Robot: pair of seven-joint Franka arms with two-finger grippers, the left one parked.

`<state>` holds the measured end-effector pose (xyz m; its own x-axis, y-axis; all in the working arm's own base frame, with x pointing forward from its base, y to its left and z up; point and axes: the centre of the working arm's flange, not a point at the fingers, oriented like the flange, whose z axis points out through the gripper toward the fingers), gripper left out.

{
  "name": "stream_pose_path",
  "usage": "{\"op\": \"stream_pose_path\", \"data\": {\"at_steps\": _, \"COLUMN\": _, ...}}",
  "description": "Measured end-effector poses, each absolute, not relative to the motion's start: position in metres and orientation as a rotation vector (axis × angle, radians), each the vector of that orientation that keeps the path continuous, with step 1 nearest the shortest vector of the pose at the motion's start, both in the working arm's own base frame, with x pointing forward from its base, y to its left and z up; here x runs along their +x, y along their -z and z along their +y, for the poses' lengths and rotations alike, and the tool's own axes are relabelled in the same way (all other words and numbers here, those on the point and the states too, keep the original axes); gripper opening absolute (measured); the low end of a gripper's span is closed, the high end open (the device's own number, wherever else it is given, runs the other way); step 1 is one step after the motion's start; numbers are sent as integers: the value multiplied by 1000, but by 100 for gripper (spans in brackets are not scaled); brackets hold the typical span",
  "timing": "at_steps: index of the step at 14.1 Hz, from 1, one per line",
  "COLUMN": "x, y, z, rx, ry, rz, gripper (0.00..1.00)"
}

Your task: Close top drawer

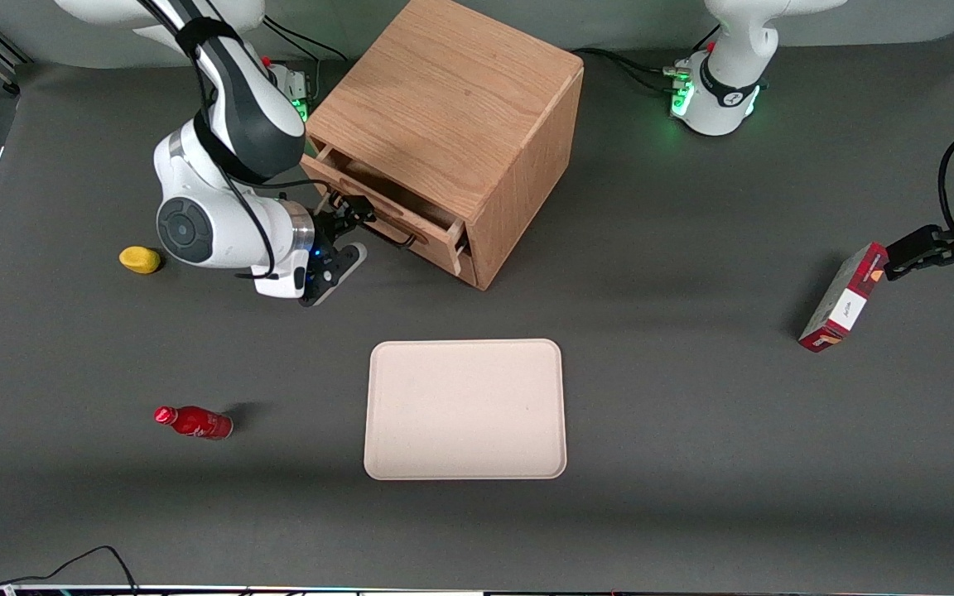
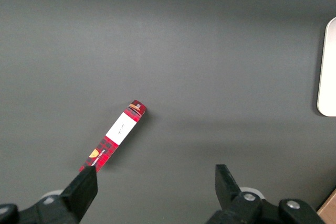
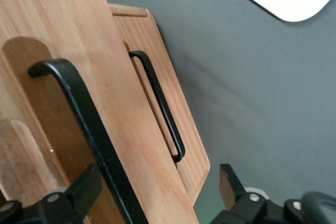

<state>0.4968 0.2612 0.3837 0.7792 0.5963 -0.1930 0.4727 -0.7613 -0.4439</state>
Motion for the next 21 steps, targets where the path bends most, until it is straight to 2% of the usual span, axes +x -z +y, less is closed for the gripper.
{"op": "stream_pose_path", "data": {"at_steps": 4, "x": 476, "y": -384, "z": 270, "rx": -2582, "ry": -459, "rz": -801, "gripper": 100}}
{"op": "stream_pose_path", "data": {"at_steps": 16, "x": 473, "y": -385, "z": 267, "rx": -2588, "ry": -438, "rz": -761, "gripper": 100}}
{"op": "stream_pose_path", "data": {"at_steps": 21, "x": 482, "y": -423, "z": 273, "rx": -2574, "ry": -395, "rz": -792, "gripper": 100}}
